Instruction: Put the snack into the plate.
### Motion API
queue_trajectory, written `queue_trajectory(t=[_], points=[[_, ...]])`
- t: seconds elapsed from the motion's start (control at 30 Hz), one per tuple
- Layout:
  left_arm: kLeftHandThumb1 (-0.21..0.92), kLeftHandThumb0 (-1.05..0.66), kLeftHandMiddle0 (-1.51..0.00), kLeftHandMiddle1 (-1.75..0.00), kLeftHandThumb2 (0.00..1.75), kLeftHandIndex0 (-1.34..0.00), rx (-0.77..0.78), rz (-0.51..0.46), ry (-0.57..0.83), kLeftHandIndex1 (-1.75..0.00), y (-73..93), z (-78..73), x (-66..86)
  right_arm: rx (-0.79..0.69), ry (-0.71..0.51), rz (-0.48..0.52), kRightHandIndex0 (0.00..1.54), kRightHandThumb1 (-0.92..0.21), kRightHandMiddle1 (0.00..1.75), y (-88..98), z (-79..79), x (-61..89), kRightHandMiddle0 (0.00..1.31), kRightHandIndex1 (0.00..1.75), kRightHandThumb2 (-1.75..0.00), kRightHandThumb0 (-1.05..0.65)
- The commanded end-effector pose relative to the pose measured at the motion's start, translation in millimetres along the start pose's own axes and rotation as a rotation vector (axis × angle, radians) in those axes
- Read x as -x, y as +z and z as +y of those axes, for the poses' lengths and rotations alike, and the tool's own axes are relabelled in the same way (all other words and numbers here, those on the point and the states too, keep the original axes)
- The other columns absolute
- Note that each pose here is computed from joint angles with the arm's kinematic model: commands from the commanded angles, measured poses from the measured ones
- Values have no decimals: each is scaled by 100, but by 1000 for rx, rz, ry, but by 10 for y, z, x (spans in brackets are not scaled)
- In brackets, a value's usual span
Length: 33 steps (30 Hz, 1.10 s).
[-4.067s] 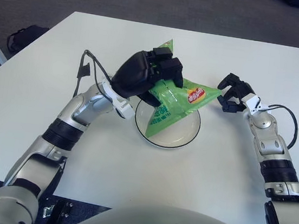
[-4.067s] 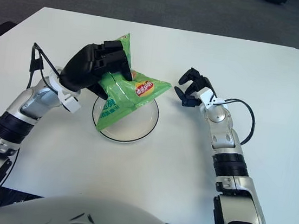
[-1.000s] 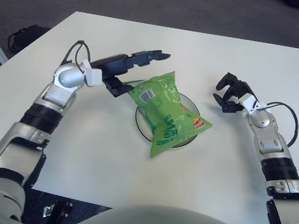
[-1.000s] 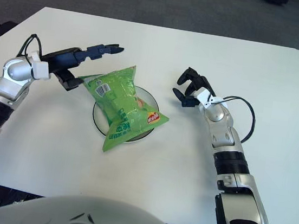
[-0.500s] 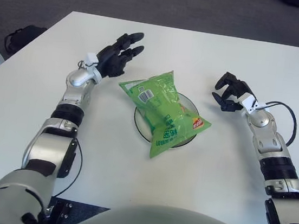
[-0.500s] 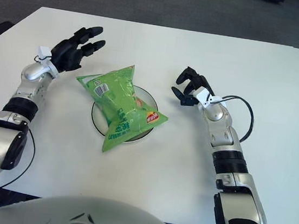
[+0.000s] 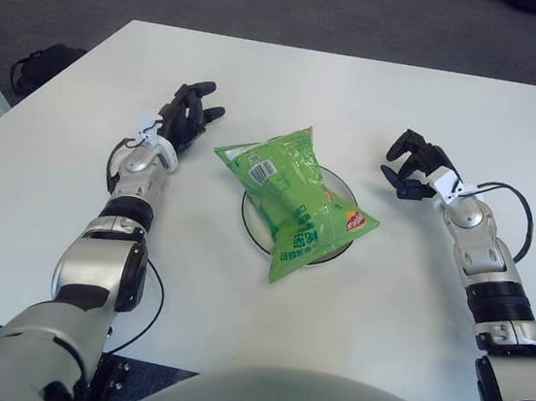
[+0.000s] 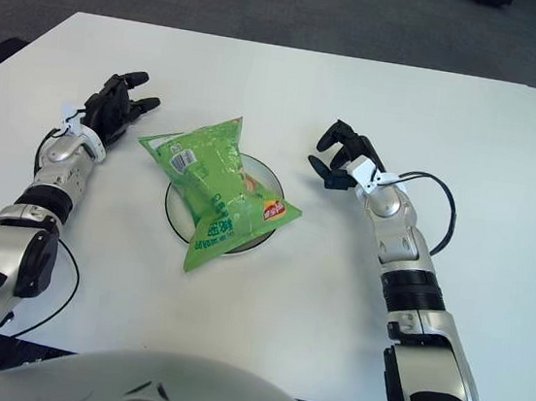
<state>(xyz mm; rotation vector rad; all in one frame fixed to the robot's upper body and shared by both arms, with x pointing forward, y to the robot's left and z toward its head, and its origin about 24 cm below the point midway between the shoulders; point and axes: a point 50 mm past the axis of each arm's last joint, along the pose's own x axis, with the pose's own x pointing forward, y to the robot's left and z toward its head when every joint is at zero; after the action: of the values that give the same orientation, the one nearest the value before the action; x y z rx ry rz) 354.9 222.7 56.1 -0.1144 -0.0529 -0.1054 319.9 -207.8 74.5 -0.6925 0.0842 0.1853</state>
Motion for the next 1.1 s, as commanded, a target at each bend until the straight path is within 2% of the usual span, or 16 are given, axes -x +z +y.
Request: queue_trajectory(t=[0.0,0.2,0.3,0.4,0.5,0.6,1.07], points=[[84,-39,-55,-144,65,-22,13,38,56,-169,-32,-15,-33,-40,169,280,31,-58,175,-590,457,235,30,175,-101,-1],[70,-39,-67,-168,83,-33,2,89,120,-174,-120,3,-1,-43,167,279,32,-58,175,-596,455,235,30,175,-102,-1],[65,-39,-73,-172,89,-36,0,123,158,-174,-196,24,43,-42,162,277,32,-57,175,-600,449,239,30,175,-102,-1],[62,-40,-78,-174,93,-38,6,159,187,-175,-303,57,124,-43,150,273,32,-57,175,-604,439,243,31,175,-103,-1],[60,-40,-80,-174,96,-40,8,180,198,-175,-359,70,164,-53,131,269,47,-53,175,-610,432,248,25,168,-106,-1],[58,-40,-82,-175,98,-41,6,186,201,-175,-378,73,177,-69,111,265,52,-51,175,-615,432,252,24,166,-108,-1],[55,-41,-89,-175,102,-43,-31,164,156,-175,-428,19,227,-220,-46,263,59,-39,175,-657,433,282,30,172,-124,-1]])
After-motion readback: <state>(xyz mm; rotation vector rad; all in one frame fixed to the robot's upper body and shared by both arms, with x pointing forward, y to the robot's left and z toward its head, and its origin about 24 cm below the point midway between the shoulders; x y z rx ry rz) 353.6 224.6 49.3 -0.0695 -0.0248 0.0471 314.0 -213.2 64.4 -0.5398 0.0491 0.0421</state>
